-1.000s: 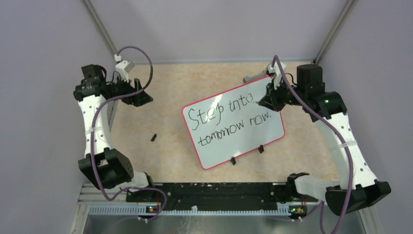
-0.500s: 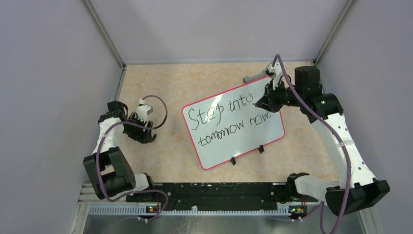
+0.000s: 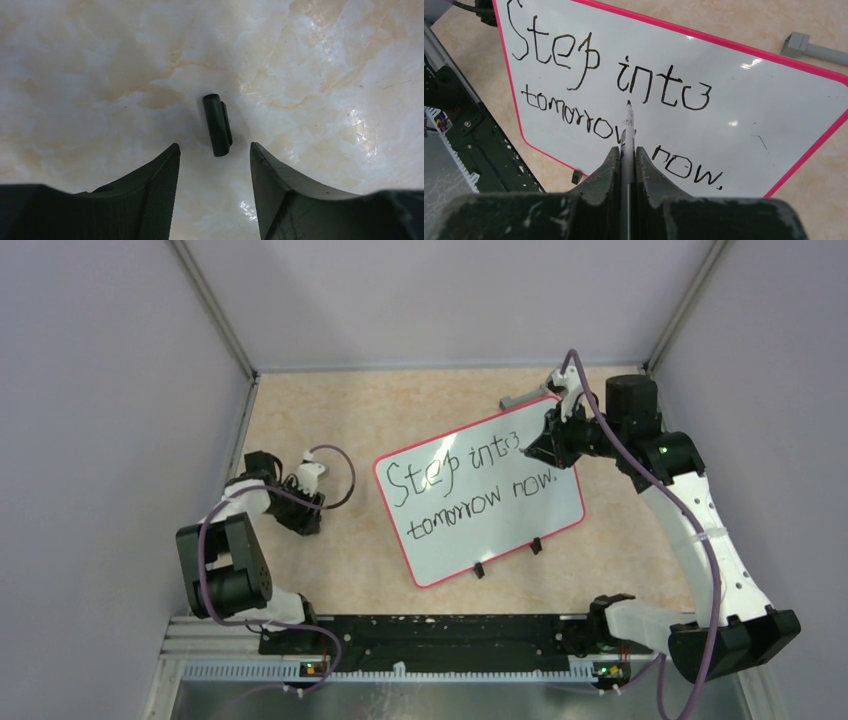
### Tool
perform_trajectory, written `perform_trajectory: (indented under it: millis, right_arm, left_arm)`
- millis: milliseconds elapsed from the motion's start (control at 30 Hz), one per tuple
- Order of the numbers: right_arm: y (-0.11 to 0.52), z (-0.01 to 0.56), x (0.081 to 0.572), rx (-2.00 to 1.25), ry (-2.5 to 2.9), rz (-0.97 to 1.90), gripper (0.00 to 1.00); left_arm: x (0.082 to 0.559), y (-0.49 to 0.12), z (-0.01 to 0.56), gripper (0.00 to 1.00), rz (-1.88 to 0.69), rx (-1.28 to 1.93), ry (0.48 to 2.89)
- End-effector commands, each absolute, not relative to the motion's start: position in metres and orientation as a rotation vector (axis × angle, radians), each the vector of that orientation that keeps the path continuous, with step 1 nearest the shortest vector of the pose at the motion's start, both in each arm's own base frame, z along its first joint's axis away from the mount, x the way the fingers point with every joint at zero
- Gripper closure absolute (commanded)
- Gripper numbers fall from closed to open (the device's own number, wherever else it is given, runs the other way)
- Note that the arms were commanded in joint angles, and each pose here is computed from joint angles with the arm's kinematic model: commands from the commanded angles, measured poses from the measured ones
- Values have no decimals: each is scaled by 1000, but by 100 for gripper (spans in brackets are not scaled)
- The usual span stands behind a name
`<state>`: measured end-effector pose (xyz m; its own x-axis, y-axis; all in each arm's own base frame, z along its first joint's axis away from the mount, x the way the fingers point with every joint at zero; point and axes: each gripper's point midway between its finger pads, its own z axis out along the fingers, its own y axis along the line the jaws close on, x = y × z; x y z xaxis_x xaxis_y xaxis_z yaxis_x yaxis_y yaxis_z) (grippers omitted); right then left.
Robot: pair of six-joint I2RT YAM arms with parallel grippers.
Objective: Write a sentence on the whiteboard
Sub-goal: Pick up the pen cap from the center of the board.
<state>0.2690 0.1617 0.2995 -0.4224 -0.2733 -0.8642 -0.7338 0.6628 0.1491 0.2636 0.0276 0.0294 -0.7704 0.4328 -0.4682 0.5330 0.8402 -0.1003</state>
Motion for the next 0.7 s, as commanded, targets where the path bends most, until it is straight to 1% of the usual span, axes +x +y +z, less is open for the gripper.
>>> perform_trajectory:
  millis: [0, 67, 133, 333, 400, 467, 567, 667]
  right_arm:
    - [160, 316, 274, -757, 1953, 639, 100]
    - [159, 315, 276, -744, 1961, 627, 100]
    - [158, 314, 279, -735, 1967, 621, 100]
    - [160, 313, 285, -720, 1973, 630, 100]
    - [162, 314, 285, -722, 1969, 636, 100]
    - [163, 315, 286, -724, 1962, 645, 100]
    - [166, 320, 287, -708, 1939, 668, 100]
    - [172, 324, 288, -702, 1924, 706, 100]
  left_arm:
    - [263, 26, 12, 43, -242, 767, 2591]
    - [260, 26, 6, 45, -212, 789, 2607]
    - [256, 27, 2, 50, -201, 790, 2624]
    - [262, 29, 7, 81, -177, 766, 2622]
    - [267, 27, 15, 91, -204, 744, 2621]
    - [281, 25, 36, 99, -231, 716, 2588]
    - [302, 18, 78, 100, -284, 684, 2513]
    - [328, 12, 140, 100, -285, 673, 2380]
